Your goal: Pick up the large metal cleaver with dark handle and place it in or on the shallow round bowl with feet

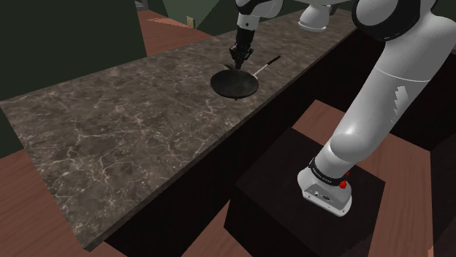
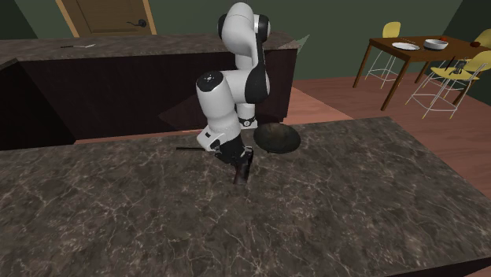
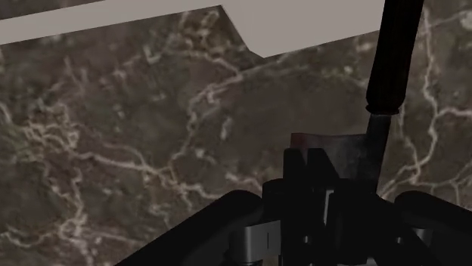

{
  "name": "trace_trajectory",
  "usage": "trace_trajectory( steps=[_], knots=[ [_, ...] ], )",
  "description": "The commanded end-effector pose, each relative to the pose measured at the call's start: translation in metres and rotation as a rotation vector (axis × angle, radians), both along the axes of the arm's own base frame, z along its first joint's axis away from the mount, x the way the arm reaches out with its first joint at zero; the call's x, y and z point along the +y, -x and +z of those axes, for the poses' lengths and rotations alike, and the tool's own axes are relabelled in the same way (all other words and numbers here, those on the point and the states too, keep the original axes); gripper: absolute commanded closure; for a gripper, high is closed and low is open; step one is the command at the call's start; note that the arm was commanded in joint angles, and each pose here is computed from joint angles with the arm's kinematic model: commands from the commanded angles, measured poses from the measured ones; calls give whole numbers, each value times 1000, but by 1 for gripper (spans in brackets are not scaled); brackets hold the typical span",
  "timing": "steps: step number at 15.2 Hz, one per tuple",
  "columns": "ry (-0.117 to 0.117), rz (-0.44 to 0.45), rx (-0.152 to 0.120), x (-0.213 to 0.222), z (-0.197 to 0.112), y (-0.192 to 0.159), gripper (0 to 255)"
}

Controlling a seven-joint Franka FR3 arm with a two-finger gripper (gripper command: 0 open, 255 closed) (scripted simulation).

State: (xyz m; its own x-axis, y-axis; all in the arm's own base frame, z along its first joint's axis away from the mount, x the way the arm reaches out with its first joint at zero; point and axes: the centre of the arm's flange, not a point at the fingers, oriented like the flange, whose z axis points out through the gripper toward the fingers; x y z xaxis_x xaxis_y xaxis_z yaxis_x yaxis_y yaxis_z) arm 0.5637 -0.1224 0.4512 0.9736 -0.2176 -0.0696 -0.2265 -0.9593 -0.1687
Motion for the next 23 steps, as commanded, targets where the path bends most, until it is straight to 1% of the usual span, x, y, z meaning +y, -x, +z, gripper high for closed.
trace_trajectory(
  steps=[1,5,6,10,11,18,23],
  knots=[
    [0,0,0,0,0,0,255],
    [0,0,0,0,0,0,255],
    [0,0,0,0,0,0,0],
    [57,-119,1,48,32,20,0],
    [61,-127,1,51,34,21,0],
    [61,-127,1,56,-6,22,0],
    [61,-127,1,56,-6,22,0]
  ],
)
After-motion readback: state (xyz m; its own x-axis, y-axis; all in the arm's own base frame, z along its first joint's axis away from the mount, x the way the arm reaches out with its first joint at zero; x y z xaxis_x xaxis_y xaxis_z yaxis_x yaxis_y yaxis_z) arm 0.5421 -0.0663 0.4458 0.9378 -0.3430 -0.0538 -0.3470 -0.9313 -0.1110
